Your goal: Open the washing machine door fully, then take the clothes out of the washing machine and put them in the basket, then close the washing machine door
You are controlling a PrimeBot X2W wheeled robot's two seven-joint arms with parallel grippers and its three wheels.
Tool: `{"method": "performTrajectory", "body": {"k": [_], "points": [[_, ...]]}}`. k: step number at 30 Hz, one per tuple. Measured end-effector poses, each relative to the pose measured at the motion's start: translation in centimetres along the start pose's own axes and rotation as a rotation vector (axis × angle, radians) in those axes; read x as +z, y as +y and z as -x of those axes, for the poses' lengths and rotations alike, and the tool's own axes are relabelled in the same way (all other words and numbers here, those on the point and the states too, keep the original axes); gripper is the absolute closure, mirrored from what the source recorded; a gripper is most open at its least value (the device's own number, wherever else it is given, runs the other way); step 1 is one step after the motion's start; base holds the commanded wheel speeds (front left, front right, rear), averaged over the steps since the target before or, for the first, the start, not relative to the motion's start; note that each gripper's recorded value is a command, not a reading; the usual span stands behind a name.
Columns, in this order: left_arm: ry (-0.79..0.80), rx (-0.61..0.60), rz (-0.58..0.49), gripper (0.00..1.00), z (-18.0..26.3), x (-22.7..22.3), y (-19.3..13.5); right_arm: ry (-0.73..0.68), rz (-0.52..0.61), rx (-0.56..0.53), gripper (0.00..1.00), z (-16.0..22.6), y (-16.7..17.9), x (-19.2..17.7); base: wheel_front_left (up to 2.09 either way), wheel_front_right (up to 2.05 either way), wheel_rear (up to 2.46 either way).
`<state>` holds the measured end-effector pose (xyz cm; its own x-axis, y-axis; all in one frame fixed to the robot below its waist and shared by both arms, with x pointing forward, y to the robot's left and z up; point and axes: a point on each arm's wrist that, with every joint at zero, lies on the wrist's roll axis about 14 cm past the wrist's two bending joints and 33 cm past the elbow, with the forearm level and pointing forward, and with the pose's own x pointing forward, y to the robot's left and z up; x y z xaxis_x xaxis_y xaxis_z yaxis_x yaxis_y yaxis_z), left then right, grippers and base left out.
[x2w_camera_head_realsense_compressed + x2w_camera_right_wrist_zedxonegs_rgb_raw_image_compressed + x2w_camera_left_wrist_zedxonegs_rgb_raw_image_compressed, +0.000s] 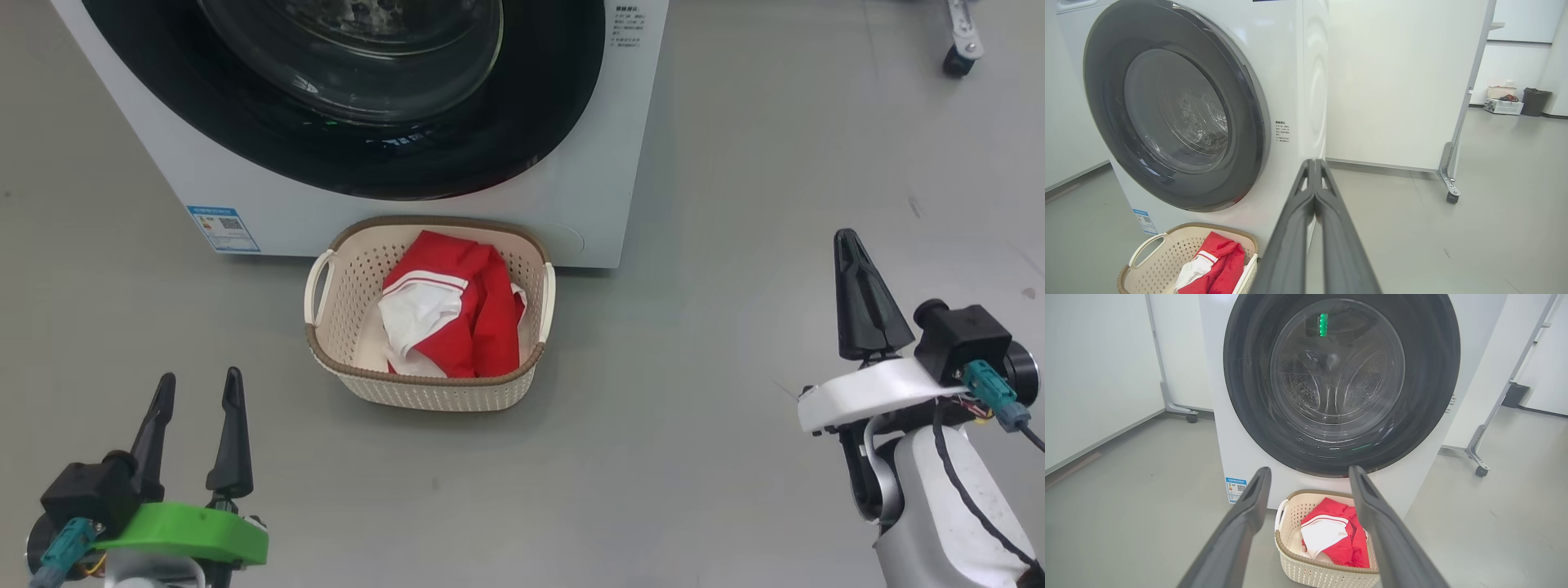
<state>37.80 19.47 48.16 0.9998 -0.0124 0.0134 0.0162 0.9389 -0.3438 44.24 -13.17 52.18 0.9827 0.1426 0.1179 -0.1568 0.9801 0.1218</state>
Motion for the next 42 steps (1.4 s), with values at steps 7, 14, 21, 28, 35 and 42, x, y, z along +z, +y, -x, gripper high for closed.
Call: {"method": "performTrajectory", "body": {"k": [7,14,21,28,35,42], "points": [[-0.025,-0.020,0.006,0.00,0.9,0.7,-0.9,-0.008,-0.005,-0.046,0.93,3.2,-1.0,0.6,0.00,0.00,0.00],[-0.041,-0.023,-0.001,0.00,1.5,1.2,-1.1,-0.033,-0.009,-0.076,0.00,5.2,-1.5,1.6,0.00,0.00,0.00],[-0.043,-0.033,0.000,0.00,1.3,1.2,-1.5,-0.036,-0.012,-0.081,0.00,5.9,-1.4,1.6,0.00,0.00,0.00],[-0.032,-0.037,0.009,0.00,1.5,0.7,-1.9,-0.038,-0.010,-0.087,0.00,6.4,-1.5,1.7,0.00,0.00,0.00],[-0.028,-0.082,0.010,0.00,1.5,0.6,-3.4,-0.046,-0.002,-0.088,0.00,6.5,-1.5,1.9,0.00,0.00,0.00],[-0.024,-0.098,-0.008,0.00,1.5,0.5,-3.8,-0.048,-0.002,-0.096,0.00,6.8,-1.7,2.0,0.00,0.00,0.00]]}}
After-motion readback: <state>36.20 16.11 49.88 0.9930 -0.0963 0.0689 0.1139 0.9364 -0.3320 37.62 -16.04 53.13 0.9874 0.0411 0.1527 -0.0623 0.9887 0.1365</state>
